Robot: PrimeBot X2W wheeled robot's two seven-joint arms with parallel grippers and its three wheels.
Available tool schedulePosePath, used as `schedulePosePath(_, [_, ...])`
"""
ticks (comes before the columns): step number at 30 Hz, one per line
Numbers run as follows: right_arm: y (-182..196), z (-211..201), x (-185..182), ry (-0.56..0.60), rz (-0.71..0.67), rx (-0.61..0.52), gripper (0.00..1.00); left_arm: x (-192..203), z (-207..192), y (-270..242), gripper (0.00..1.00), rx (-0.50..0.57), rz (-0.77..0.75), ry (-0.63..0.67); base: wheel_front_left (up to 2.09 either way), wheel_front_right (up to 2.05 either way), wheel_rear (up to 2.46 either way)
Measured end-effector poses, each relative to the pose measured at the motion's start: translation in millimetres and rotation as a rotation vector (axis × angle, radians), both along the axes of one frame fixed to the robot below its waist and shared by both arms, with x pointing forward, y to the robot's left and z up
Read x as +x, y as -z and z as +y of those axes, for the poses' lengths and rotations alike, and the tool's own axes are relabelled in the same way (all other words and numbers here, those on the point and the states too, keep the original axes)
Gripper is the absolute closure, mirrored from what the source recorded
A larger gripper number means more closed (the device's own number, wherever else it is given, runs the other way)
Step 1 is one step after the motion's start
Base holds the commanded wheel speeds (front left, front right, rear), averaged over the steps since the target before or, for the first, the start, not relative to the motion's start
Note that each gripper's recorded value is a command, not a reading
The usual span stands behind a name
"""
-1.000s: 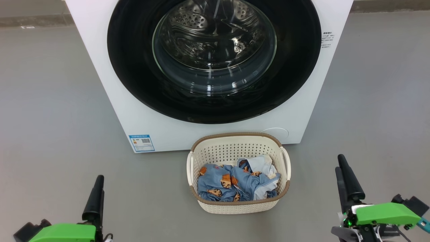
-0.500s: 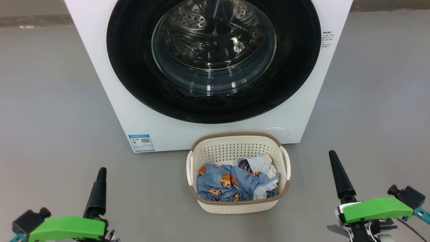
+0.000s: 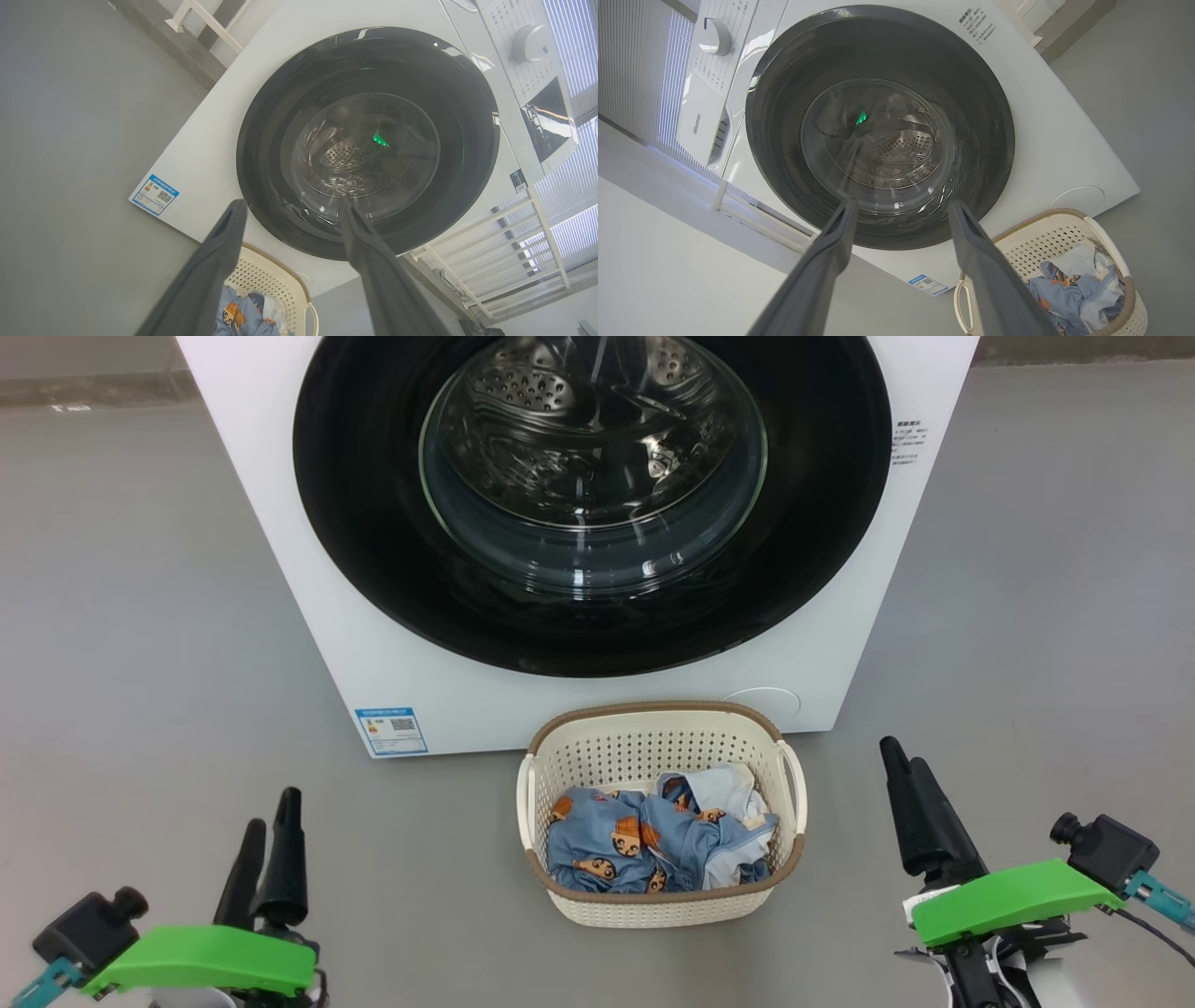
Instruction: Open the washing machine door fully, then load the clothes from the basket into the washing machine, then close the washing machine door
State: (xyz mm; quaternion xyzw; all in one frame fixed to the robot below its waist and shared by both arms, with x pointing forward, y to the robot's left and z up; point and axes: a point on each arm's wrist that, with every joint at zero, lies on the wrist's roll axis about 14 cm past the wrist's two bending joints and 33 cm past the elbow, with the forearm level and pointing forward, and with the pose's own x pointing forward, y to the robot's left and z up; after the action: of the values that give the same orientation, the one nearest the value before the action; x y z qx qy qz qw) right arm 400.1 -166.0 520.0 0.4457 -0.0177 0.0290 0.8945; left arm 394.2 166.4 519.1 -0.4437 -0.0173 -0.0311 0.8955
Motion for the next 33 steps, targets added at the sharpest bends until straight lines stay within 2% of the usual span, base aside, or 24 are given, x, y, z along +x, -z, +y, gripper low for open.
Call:
schedulePosePath(19, [10, 9, 0, -0.032, -0.009, -0.388, 0.00, -1, -9, 3, 0.00, 0.336, -0.034, 0.023, 0.00, 0.00, 0.00])
schedulePosePath(33, [13, 13, 4, -0.045, -0.031, -0.586, 0.00, 3, -16, 0, 0.00, 0.505, -0.077, 0.039, 0.00, 0.00, 0.00])
